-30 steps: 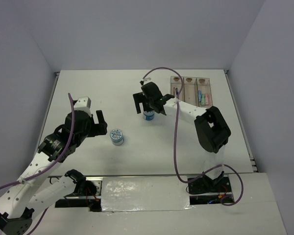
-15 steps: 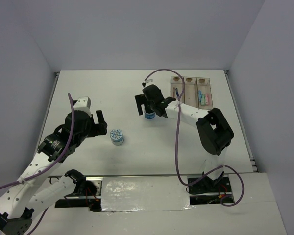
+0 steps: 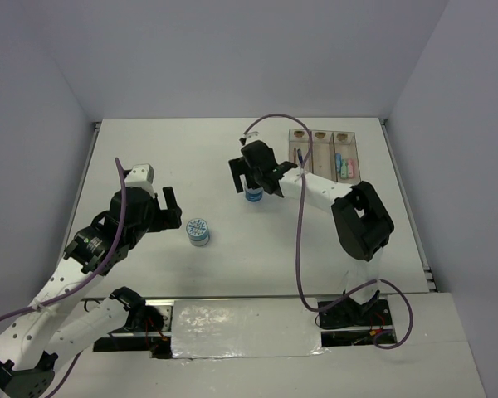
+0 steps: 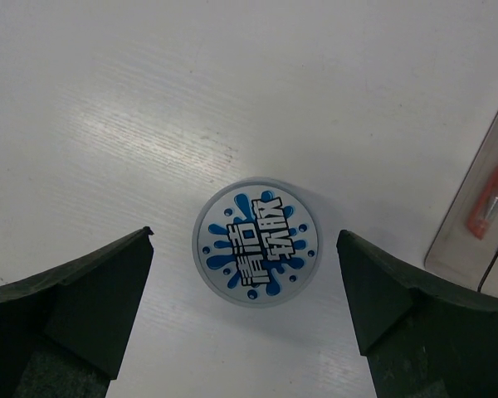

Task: Sort the stationery into containers
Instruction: Pick up the stationery from the center of the board.

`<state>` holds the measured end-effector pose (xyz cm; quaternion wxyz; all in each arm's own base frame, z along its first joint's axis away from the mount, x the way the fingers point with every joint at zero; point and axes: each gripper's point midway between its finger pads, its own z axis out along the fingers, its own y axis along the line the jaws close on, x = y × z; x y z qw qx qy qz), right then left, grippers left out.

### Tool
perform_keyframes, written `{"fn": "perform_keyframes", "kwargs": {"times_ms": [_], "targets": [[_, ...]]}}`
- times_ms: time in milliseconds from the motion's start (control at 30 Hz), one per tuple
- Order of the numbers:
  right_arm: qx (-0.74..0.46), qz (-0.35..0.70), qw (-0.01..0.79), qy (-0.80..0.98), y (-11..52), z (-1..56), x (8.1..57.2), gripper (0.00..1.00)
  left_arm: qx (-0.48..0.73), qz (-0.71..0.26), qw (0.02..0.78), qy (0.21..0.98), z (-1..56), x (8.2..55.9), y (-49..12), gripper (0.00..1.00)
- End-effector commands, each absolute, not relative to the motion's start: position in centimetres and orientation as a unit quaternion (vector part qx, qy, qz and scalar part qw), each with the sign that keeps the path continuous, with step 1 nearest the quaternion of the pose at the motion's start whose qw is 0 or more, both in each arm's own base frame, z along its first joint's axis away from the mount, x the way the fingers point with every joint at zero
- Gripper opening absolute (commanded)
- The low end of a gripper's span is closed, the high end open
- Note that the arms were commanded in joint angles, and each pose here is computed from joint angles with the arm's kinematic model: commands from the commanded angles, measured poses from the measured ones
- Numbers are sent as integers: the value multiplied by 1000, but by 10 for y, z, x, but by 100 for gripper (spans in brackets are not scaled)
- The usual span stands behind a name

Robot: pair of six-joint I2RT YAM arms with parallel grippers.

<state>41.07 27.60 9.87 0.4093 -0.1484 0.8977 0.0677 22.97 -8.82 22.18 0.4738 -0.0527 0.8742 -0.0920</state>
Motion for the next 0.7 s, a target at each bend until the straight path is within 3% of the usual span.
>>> {"fn": "perform_keyframes", "kwargs": {"times_ms": [0,133,267,300,333,400,433,467,533,667], "targets": [[-145,55,411,898,273,96,425,99,-48,-98,486,867,227,233,-90,100],[-154,72,399,901,280,82,421,84,-46,-100,486,867,228,233,-91,99],[-156,66,387,907,280,72,422,84,-45,-96,483,869,226,233,-90,99],[-158,69,385,907,281,71,422,80,-46,-97,483,869,226,233,-90,99],[-161,74,385,906,282,70,421,64,-45,-97,484,869,226,233,-90,99],[-161,76,387,905,283,73,422,52,-45,-99,484,868,227,233,-91,99],[-162,79,391,903,283,77,422,32,-45,-99,484,868,227,233,-91,99],[-164,82,400,898,284,82,424,23,-44,-98,483,869,226,233,-91,99],[-169,110,426,882,290,107,423,16,-44,-97,482,870,225,233,-91,99],[-132,103,491,855,259,159,441,12,-43,-98,481,870,225,234,-92,99]]}}
